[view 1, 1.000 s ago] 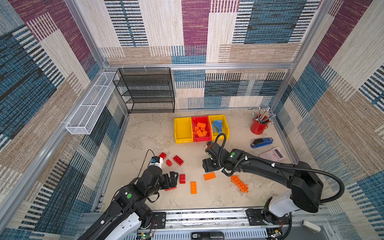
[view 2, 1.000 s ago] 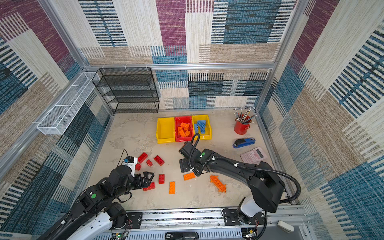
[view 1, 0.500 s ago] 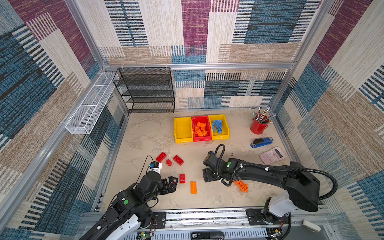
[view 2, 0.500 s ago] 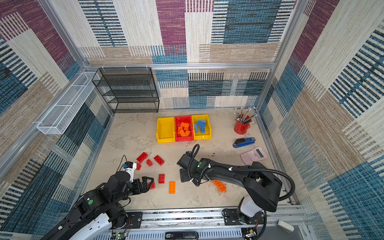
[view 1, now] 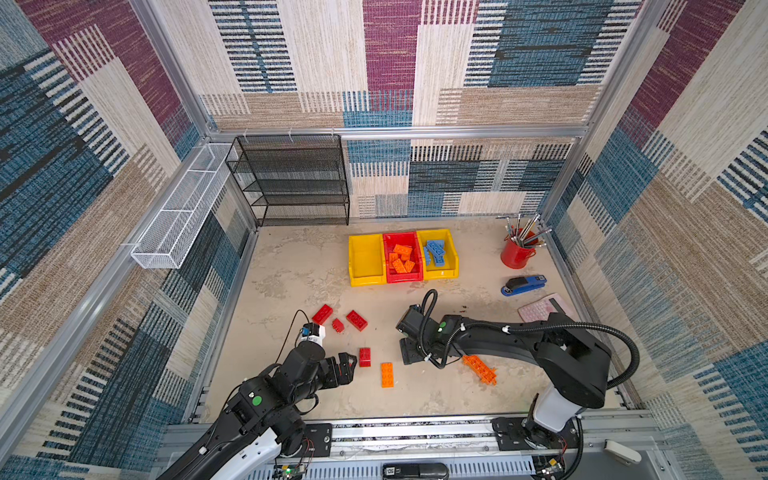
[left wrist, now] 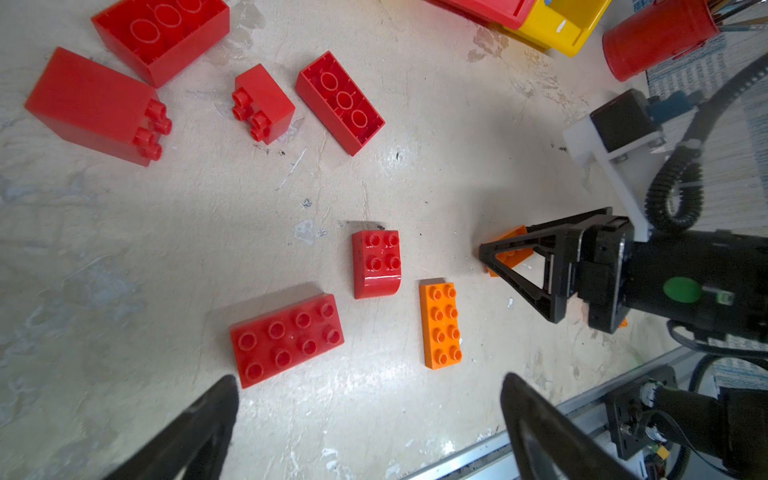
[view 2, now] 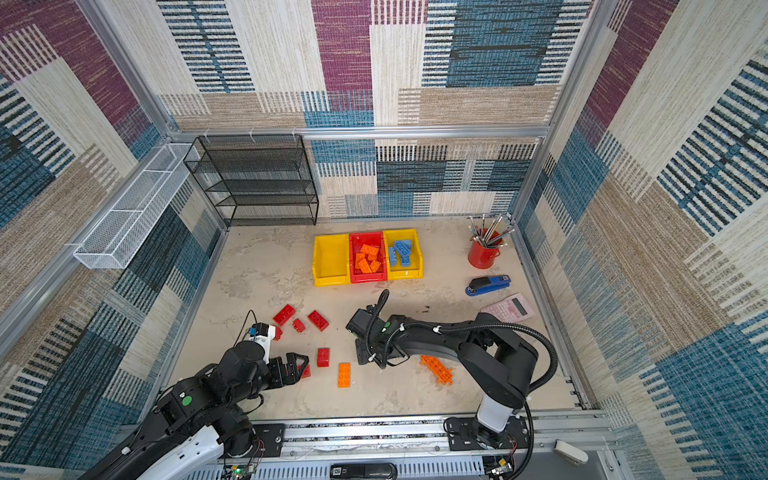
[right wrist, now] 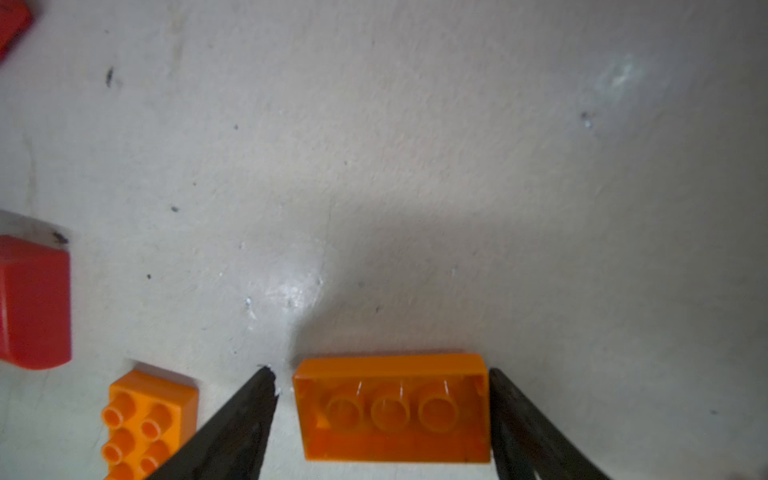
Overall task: Sort the legos into containers by color
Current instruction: 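Move the right gripper back and grasp an orange brick near the robot, then carry the orange brick with the right gripper into the red bin and release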
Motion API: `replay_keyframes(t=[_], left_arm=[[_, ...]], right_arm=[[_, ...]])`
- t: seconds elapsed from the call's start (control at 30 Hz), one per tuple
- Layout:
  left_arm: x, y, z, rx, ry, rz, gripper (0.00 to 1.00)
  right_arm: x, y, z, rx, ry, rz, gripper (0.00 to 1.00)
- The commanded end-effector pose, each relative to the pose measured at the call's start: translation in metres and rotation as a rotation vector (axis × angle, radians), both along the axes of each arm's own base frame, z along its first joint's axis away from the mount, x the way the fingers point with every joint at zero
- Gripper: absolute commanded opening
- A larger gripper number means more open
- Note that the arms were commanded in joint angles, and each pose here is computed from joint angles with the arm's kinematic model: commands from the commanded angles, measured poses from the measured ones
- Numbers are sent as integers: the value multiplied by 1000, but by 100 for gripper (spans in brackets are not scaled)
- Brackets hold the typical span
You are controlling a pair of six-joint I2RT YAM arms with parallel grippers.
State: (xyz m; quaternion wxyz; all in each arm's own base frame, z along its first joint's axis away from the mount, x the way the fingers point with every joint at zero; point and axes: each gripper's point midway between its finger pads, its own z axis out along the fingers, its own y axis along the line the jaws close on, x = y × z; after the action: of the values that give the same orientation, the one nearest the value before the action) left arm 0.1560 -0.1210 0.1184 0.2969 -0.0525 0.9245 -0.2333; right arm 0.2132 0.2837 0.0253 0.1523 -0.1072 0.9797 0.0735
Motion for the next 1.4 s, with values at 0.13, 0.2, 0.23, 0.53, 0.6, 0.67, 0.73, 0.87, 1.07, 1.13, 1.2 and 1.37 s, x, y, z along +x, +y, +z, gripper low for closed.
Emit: replay_keyframes(t=[0.13,0.2,0.23,0.53,0.6,0.67,0.73,0.87,1.07,1.13,1.2,1.37], left_arm=[[7,1,4,16,-33,14,99],[9,1,7,17,-43,13,99],[10,1,8,20,-46,13,99],[22,-8,19,60,-58,-11,99],[27,-14,23,68,-58,-27,99],[33,-21,27,79,-60,-44,99],[40,-28,31,94,-59,-59,99],[58,-45,36,124,-50,-93,99],[84,-65,42,152,-53,-104,99],[91,-70,43,157,-53,-108,99],[95,-75,42,164,-43,-115,99],[100,-83,31,165,-7,-124,99]], right_arm=[[1,-12,-2,-54,-13,-16,70],[4,-11,6,-47,-30,-19,63],[6,-10,11,-46,-43,-20,62],[57,3,72,12,-188,-11,59],[83,2,89,37,-231,-18,59],[112,2,104,57,-273,-20,60],[139,4,116,66,-308,-15,59],[195,12,132,74,-361,9,60],[270,9,128,61,-387,13,60],[289,11,124,55,-389,23,60],[303,15,118,52,-385,37,60],[324,29,107,76,-381,64,62]])
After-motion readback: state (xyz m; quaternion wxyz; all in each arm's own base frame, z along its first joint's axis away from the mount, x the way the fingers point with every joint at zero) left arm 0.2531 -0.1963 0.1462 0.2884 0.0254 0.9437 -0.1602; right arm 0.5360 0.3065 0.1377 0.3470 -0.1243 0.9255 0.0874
